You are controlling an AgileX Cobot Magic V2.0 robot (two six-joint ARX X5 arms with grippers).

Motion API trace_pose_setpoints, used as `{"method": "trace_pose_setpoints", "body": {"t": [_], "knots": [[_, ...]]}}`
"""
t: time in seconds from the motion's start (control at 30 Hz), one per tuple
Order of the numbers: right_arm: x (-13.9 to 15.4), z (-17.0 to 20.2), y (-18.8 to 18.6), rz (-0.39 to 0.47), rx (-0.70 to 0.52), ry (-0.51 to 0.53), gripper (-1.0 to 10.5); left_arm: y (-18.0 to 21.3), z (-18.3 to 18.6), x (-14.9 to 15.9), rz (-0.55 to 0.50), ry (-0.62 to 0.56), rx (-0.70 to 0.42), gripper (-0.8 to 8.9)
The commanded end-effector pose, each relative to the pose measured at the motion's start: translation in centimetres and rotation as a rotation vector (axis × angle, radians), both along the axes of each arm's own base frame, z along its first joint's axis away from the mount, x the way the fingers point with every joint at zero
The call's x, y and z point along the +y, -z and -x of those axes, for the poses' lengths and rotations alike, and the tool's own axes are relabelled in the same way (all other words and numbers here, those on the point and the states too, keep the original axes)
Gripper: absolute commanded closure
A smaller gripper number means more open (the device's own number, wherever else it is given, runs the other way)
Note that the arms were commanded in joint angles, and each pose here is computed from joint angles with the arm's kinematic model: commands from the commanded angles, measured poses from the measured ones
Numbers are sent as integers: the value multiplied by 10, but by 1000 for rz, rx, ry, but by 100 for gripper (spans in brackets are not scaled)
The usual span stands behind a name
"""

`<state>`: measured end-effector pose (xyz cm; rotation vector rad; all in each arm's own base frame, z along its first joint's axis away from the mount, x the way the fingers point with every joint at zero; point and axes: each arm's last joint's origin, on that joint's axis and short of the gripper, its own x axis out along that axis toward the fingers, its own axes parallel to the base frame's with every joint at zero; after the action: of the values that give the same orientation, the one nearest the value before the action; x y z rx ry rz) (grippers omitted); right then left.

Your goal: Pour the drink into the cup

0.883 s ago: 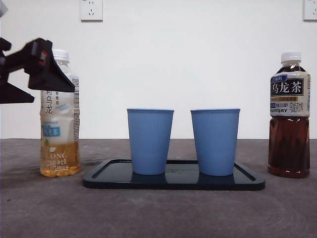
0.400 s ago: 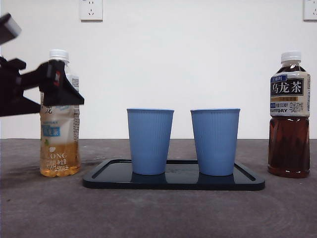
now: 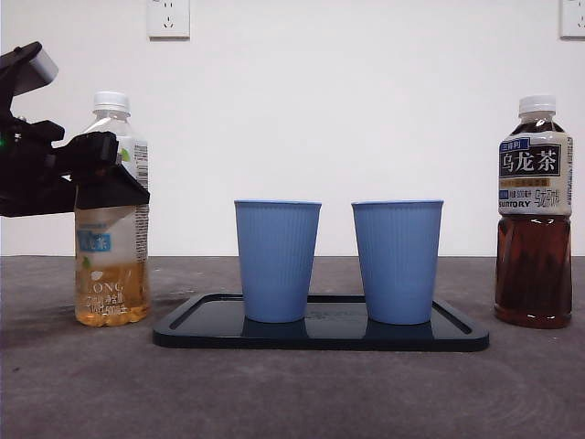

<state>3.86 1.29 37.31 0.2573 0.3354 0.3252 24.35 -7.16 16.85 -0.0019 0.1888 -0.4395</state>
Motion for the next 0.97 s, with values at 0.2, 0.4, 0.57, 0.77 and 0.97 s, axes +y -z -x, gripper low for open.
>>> {"method": "trace_pose_setpoints", "body": {"t": [0.2, 0.4, 0.57, 0.77, 0.97], "knots": [[0, 2, -6, -12, -21, 0, 454, -12, -1, -1, -7, 11, -69, 566], [0, 2, -6, -13, -29, -1, 454, -35, 8, 1, 4, 11, -106, 566], [0, 2, -6, -9, -30, -2, 454, -58, 17, 1, -66, 27, 11, 566], [0, 2, -6, 31, -47, -13, 454, -92, 27, -5, -287, 1, 140, 566], [0, 2, -7, 40, -60, -15, 455, -112, 33, -19, -483, -10, 137, 566]]}}
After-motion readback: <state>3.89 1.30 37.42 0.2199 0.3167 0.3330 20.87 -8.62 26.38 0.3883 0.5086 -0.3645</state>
